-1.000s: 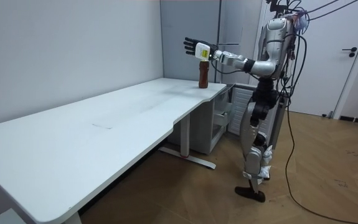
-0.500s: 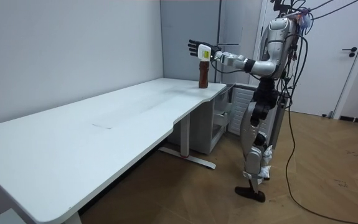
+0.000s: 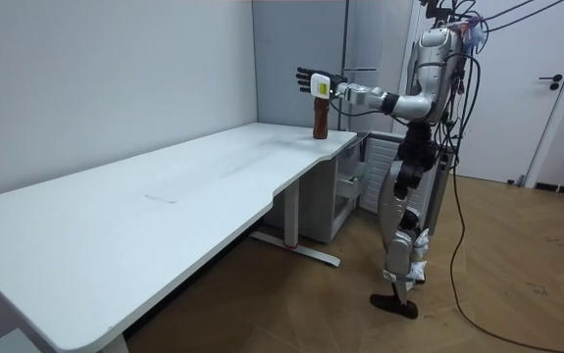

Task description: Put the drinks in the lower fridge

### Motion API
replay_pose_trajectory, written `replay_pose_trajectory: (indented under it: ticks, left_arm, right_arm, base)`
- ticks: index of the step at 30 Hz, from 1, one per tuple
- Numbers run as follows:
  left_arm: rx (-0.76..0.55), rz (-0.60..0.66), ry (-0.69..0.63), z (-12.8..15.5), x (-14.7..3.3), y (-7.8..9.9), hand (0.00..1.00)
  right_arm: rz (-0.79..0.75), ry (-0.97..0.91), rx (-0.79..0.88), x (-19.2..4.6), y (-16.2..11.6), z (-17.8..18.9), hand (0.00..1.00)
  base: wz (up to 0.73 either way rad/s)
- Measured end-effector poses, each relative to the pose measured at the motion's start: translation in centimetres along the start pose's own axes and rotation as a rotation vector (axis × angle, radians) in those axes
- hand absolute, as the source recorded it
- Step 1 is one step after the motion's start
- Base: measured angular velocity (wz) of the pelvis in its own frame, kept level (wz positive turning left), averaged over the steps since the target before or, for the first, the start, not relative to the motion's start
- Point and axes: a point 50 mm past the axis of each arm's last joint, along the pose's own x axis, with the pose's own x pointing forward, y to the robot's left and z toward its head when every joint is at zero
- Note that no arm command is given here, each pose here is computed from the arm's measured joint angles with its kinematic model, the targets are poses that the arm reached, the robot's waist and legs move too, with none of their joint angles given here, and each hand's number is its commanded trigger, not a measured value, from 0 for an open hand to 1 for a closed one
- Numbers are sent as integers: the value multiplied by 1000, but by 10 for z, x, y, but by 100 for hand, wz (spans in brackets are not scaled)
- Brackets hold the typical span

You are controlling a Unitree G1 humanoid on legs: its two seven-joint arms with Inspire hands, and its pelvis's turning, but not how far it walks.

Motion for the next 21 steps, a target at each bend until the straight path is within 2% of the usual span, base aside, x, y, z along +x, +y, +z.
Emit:
replay_pose_trajectory:
  ticks: [11,16,21]
  left_arm:
    - [-1,-34,4,-1,1,-3,0]
    - [98,-13,74,-12,-1,3,0]
    - [132,-19,116,-20,-1,2,0]
  right_arm:
    - [2,0,0,0,0,0,0]
    - [1,3,2,0,0,-1,0]
    - [3,1,3,0,1,-1,0]
  base:
    - [0]
    - [-4]
    - [0]
